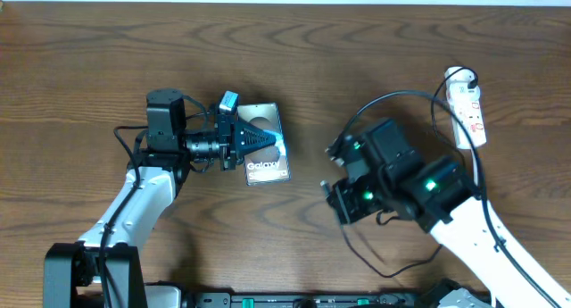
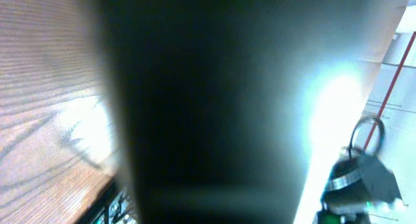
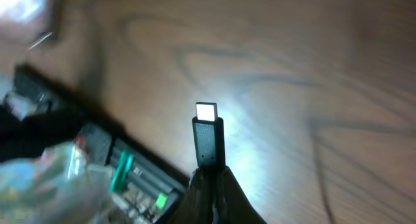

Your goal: Plug charger to phone and switch on socket

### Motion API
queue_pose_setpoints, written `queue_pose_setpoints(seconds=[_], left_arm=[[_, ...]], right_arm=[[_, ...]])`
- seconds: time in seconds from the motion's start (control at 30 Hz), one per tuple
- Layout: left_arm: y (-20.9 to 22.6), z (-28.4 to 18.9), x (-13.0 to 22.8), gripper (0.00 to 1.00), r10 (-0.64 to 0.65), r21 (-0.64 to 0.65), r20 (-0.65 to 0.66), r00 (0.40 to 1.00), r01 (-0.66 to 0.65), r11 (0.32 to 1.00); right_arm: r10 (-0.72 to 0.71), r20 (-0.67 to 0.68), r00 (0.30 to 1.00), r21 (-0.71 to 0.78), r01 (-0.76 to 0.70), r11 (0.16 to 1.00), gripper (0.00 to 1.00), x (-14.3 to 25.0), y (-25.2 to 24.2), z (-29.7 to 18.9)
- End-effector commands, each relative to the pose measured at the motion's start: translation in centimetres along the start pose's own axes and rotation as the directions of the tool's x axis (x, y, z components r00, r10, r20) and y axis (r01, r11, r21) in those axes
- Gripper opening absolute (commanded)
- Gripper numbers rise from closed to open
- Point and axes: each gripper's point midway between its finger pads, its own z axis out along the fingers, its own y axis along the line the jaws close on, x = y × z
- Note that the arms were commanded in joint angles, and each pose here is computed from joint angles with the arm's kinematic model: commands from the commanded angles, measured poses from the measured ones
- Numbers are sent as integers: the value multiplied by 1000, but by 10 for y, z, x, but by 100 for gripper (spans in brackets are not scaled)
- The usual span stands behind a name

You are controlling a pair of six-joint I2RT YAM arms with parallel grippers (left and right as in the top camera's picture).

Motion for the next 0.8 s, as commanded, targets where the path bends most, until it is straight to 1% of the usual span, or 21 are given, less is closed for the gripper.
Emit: queue_pose_setpoints(seconds=[0.0,0.07,0.13,0.27,0.37,0.6,0.7,0.77], left_arm=[[-8,-1,-3,7,61,7,9,998,-61,998],[-12,-1,-5,7,131,12,14,991,-131,991],[-13,-1,-7,7,164,9,23,986,-164,986],[-6,1,-22,8,177,-48,104,979,-173,984],[-2,9,-27,8,193,-88,138,971,-183,979],[-17,37,-22,7,256,-76,132,958,-248,966],[-24,42,-21,7,280,-62,135,950,-274,960],[-25,43,-21,8,276,-60,138,951,-270,961]], right_arm=[[-41,-15,999,-56,40,998,1,6,25,4],[-48,-9,999,-69,47,996,1,5,33,6],[-48,-4,999,-74,48,996,1,4,36,6],[-46,5,999,-73,46,996,1,2,36,6],[-48,11,999,-75,48,996,1,0,36,6],[-25,10,1000,-69,26,997,1,0,35,6],[-15,4,1000,-66,15,998,1,2,34,6],[-17,8,1000,-66,17,998,1,1,34,6]])
